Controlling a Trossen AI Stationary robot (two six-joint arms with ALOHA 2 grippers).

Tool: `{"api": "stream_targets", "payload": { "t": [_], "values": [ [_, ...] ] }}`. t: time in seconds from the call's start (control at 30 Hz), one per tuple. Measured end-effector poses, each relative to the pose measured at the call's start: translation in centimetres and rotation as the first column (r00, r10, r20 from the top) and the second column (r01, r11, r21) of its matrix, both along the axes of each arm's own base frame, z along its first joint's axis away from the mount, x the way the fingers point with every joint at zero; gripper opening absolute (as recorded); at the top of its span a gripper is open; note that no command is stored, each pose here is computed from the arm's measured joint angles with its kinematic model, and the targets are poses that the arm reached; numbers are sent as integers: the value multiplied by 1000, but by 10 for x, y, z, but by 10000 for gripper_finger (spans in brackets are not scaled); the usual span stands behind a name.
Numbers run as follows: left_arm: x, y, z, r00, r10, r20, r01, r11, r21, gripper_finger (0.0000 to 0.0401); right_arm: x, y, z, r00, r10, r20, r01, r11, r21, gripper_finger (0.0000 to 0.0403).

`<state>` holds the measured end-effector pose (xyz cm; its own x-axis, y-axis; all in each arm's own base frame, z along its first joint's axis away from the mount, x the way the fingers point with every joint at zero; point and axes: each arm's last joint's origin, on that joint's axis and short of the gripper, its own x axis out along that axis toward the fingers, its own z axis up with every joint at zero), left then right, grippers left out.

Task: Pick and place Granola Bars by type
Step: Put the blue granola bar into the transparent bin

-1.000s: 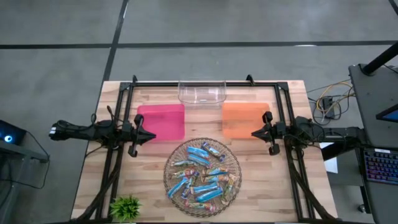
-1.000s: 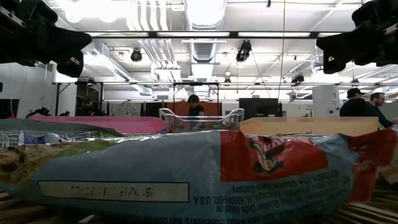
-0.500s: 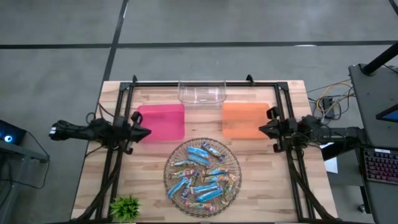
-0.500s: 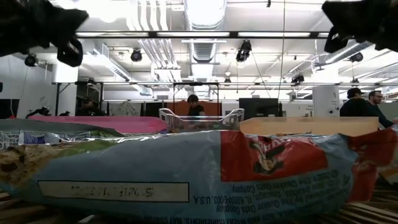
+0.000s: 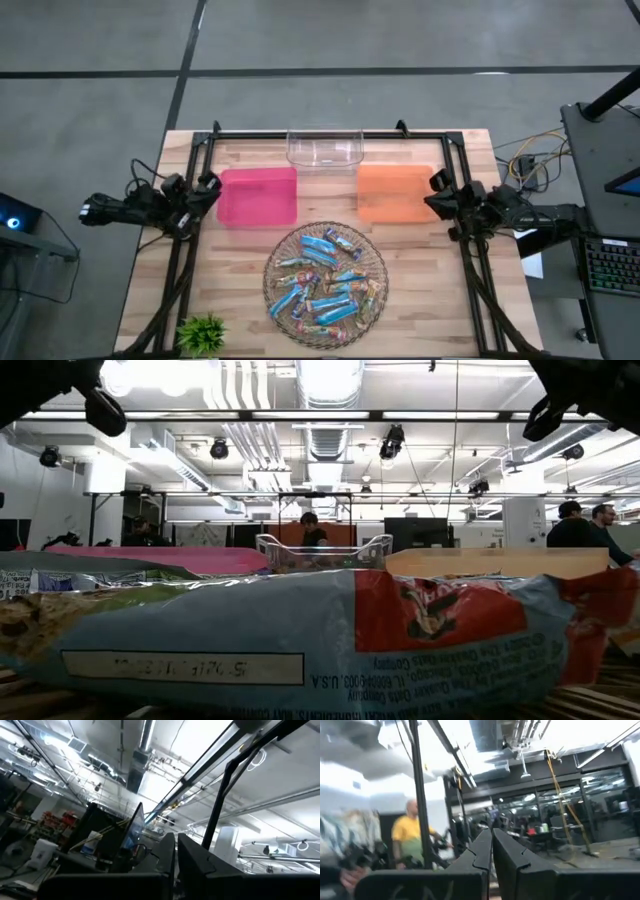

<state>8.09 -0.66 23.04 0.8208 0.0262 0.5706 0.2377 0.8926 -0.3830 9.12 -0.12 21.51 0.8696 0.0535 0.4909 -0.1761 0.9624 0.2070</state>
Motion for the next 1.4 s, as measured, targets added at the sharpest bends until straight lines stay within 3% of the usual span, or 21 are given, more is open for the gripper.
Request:
{"api": "stream_targets", "payload": {
  "t": [0.1, 0.23, 0.47, 0.73, 0.93, 1.2, 1.4],
  "values": [
    [-4, 1, 8, 999, -1, 53, 2, 1000, -9, 5, -4, -1, 7, 996, -8, 86, 0, 995, 98, 9],
    [-9, 1, 20, 996, 0, 95, 1, 1000, -14, 5, -12, -5, 16, 977, -26, 214, -39, 955, 295, 9],
    [-22, 3, 64, 985, 30, 168, -30, 1000, -1, 5, -22, -5, 45, 950, -33, 311, -71, 947, 315, 8],
    [-9, 2, 134, 994, 84, -71, -77, 991, 107, 5, -19, -5, 117, 996, -62, 60, 42, 956, 290, 9],
    [16, -2, 180, 958, 111, -263, -63, 981, 182, 5, -6, -5, 160, 986, -60, -153, 102, 955, 279, 8],
    [58, -7, 210, 898, 139, -417, -34, 968, 248, 5, 26, -5, 203, 950, -36, -310, 104, 973, 204, 9],
    [75, -9, 218, 838, 147, -526, -1, 964, 266, 5, 48, -5, 229, 923, -50, -380, 94, 991, 97, 9]
  ]
}}
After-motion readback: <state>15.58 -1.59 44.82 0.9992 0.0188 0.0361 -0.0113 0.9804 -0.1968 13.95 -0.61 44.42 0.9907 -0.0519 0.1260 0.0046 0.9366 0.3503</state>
